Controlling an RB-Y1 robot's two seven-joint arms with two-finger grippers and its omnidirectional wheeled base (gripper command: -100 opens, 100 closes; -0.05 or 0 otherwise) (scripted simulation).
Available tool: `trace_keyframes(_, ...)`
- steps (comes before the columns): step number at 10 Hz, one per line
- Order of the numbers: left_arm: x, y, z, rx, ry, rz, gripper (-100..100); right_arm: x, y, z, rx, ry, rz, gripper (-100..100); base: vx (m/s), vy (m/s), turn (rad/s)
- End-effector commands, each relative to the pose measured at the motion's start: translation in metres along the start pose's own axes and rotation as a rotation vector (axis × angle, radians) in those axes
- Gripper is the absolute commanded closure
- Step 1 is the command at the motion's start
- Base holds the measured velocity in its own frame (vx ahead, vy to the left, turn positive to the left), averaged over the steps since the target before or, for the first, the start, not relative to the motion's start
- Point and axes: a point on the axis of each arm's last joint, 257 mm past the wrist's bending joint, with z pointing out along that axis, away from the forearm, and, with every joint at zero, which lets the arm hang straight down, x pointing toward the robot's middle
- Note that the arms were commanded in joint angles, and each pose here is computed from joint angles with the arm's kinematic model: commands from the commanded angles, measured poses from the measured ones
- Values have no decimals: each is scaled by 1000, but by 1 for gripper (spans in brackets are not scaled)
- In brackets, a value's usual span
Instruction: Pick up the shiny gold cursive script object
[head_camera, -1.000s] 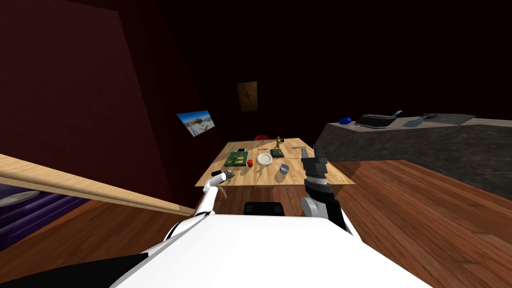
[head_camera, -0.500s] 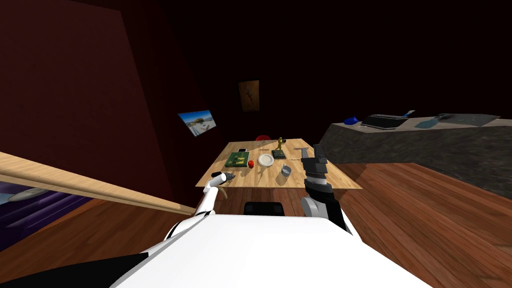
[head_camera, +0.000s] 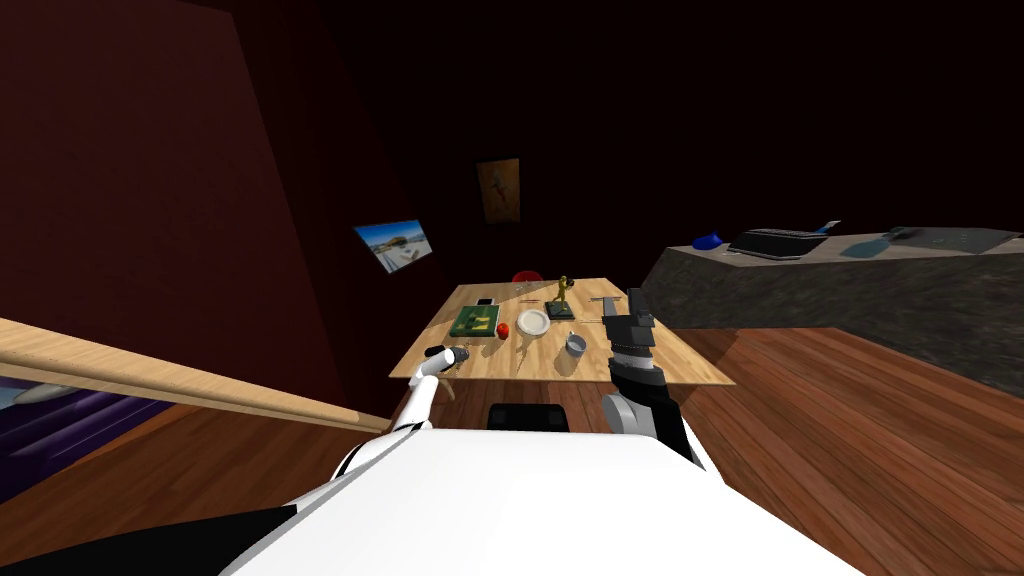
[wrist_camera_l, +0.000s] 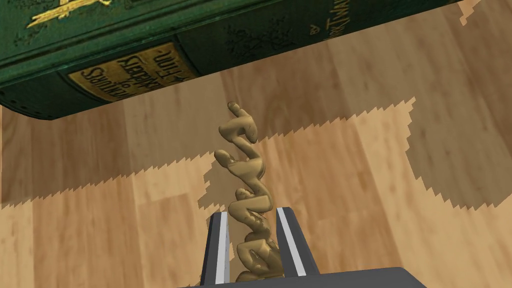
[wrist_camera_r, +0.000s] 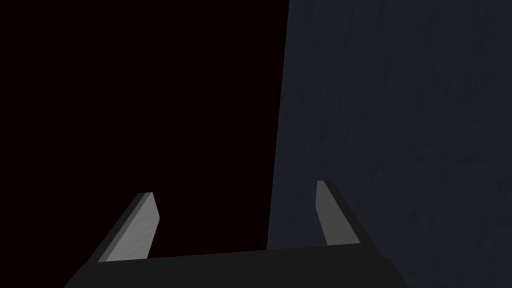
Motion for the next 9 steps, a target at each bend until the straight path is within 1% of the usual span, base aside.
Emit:
trace_keyframes(1, 0, 0, 0, 0, 0, 0, 100, 0, 0, 0, 0, 0, 0, 0, 0, 0, 0)
trace_keyframes(3, 0, 0, 0, 0, 0, -1, 100, 0, 0, 0, 0, 0, 0, 0, 0, 0, 0)
trace_keyframes(4, 0, 0, 0, 0, 0, -2, 0, 0, 0, 0, 0, 0, 0, 0, 0, 0, 0)
trace_keyframes(5, 6, -7, -4, 1, -1, 1, 100, 0, 0, 0, 0, 0, 0, 0, -61, -21, -25)
trace_keyframes(7, 12, -13, -8, 2, -2, -1, 100, 0, 0, 0, 0, 0, 0, 0, -87, -20, -15)
trace_keyframes(8, 10, -10, -6, 3, 1, 0, 100, 0, 0, 0, 0, 0, 0, 0, -34, -10, 3)
trace_keyframes(9, 10, -10, -6, 2, -1, -2, 0, 0, 0, 0, 0, 0, 0, 0, -7, -2, 2)
